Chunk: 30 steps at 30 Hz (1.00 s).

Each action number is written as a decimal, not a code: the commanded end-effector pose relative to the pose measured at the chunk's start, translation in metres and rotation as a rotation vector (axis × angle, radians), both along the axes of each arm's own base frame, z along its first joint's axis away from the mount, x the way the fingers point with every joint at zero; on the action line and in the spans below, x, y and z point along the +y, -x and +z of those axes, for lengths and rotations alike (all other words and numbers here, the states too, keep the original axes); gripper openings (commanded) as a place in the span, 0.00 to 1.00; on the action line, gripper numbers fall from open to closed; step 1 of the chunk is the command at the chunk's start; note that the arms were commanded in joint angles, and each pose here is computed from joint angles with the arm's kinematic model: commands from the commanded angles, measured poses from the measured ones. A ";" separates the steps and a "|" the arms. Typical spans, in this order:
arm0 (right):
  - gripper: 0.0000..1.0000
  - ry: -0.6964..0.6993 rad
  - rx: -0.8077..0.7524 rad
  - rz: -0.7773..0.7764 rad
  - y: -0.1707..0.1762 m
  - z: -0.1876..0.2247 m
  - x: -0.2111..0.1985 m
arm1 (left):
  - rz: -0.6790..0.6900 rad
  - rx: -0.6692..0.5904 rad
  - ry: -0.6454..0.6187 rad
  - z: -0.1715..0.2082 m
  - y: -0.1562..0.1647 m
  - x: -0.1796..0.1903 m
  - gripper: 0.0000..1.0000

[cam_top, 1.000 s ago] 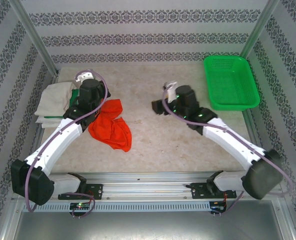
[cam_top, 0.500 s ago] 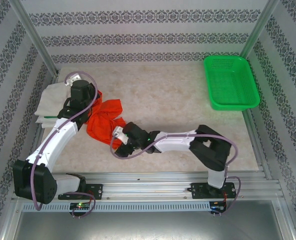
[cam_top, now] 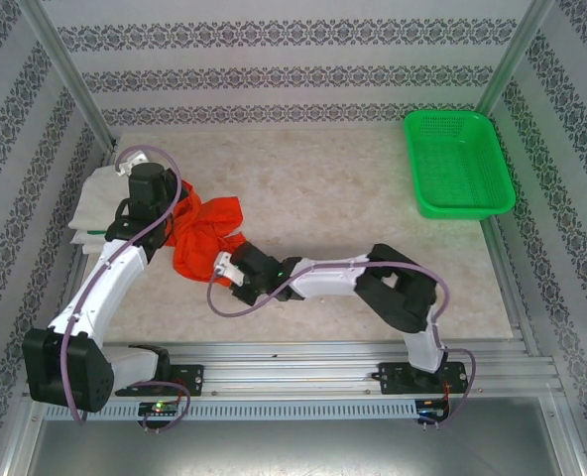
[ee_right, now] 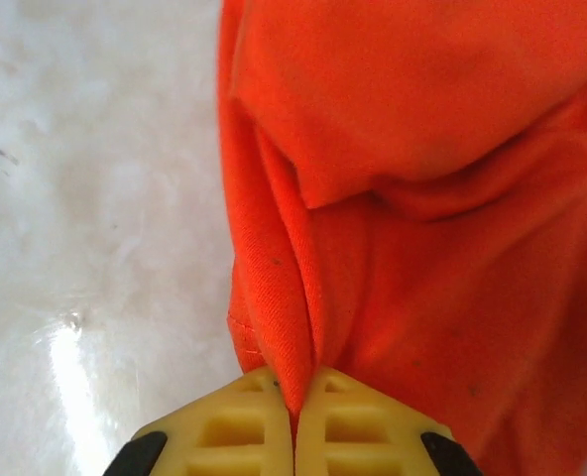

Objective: Fold and stack the t-shirts

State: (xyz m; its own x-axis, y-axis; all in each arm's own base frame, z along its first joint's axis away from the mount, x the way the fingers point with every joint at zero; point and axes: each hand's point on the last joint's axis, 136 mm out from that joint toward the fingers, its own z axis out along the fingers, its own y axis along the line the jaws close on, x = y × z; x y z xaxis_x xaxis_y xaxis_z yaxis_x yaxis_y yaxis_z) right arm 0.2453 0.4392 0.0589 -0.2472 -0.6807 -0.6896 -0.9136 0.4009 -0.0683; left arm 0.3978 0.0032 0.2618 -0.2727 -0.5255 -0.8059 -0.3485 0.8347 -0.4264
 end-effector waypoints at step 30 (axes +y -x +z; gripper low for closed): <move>0.00 -0.921 -0.386 -0.579 -0.015 0.393 -0.271 | -0.042 -0.367 0.036 0.163 0.049 0.003 0.00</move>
